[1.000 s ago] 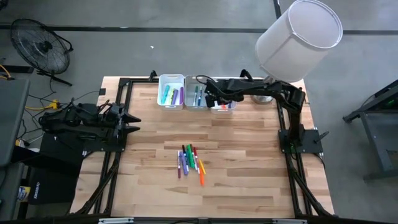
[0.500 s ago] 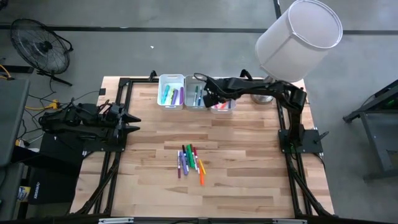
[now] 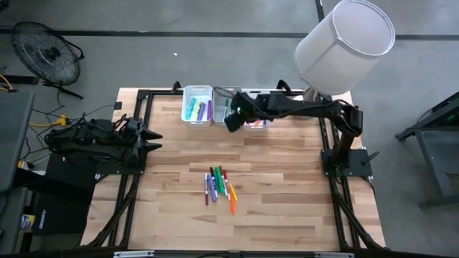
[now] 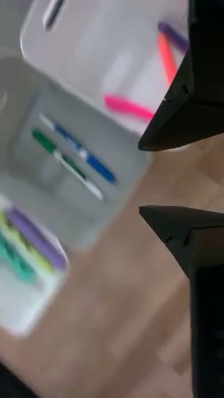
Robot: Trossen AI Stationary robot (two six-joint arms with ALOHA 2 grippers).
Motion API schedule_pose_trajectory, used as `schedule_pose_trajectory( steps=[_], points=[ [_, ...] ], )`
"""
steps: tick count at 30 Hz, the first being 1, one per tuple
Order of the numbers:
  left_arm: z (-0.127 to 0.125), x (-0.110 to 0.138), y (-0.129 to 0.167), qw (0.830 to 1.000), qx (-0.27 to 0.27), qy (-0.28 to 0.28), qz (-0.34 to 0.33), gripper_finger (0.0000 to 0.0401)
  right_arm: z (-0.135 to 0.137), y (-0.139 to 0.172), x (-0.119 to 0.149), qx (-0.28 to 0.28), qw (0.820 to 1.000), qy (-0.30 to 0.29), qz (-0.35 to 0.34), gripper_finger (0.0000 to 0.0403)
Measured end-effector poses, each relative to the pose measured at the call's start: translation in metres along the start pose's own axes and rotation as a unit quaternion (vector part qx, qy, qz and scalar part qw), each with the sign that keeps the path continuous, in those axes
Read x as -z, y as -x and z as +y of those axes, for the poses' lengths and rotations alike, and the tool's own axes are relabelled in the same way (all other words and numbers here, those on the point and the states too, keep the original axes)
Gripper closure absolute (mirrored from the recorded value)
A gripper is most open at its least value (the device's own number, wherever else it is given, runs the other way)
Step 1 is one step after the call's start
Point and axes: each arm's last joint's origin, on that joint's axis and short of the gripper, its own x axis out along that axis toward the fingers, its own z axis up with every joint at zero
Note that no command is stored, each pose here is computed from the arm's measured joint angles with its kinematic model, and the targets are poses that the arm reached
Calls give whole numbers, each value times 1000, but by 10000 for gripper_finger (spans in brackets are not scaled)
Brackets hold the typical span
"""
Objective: Pick & Place Markers
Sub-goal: Put the yellow pen into the right white bin
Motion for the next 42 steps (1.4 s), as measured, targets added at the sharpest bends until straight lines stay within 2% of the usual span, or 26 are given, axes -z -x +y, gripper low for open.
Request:
schedule_pose_trajectory(
  steps=[4,7,13,19,25,29,33,37,42],
  points=[
    [0,0,0,1000,0,0,0,199,24,10,20,-23,999,30,8,261],
    [0,0,0,1000,0,0,0,199,38,18,40,-14,998,55,24,261],
    [0,0,0,1000,3,0,1,199,57,34,79,4,996,49,72,261],
    [0,0,0,1000,4,0,1,199,81,47,117,-39,989,57,129,261],
    [0,0,0,1000,5,0,1,199,103,59,151,-70,983,78,150,261],
    [-1,0,0,1000,9,0,2,199,120,53,174,-91,980,91,153,261],
    [-2,0,0,999,32,-7,8,199,137,37,194,-117,977,73,164,261],
    [-3,0,0,999,43,-13,11,199,145,24,202,-120,979,48,159,261],
    [-3,0,0,999,45,-14,13,199,147,7,207,-113,979,45,164,261]
  ],
)
